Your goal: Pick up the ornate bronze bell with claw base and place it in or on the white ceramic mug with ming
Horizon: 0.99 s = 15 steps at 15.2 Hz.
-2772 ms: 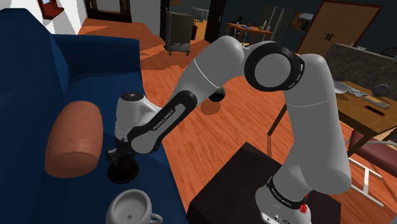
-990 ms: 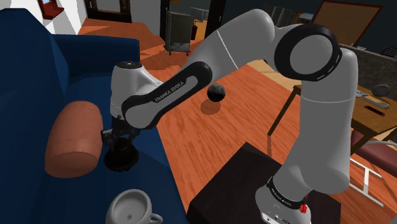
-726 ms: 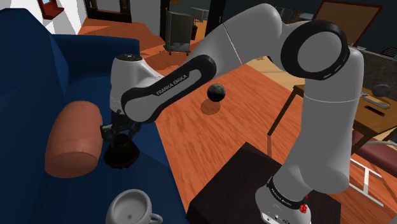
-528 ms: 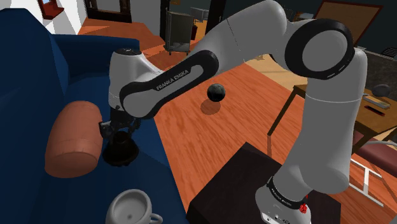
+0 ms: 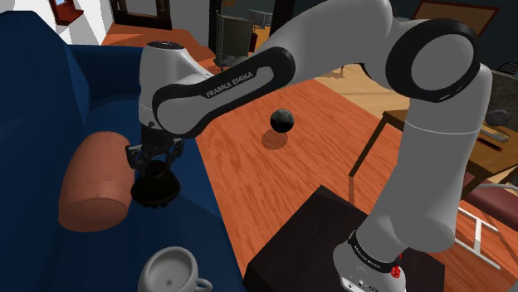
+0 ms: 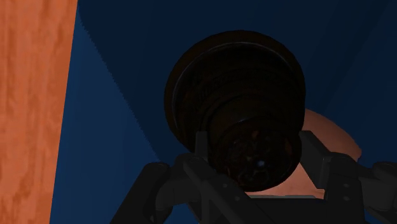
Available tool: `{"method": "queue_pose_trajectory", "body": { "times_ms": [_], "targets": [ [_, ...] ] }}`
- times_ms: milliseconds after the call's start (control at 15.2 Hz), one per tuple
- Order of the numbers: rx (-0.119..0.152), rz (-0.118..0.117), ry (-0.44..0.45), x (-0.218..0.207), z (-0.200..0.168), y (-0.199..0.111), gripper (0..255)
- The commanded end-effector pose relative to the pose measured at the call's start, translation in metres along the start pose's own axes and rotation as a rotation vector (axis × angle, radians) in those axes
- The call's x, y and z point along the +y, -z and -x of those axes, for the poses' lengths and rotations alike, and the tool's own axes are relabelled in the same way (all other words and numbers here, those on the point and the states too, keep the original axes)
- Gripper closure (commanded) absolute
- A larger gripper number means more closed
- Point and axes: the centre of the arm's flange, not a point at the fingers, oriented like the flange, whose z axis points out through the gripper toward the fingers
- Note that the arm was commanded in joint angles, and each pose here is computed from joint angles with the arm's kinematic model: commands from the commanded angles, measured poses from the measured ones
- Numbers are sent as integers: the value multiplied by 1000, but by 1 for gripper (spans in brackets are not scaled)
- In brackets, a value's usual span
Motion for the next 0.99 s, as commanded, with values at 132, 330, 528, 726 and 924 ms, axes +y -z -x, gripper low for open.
{"method": "queue_pose_trajectory", "body": {
  "times_ms": [132,330,528,726,924],
  "targets": [
    [1,0,0,-3,-2,21,255],
    [1,0,0,-14,34,34,255],
    [1,0,0,-25,70,47,255],
    [1,0,0,-36,106,60,255],
    [1,0,0,-47,142,73,255]
  ]
}}
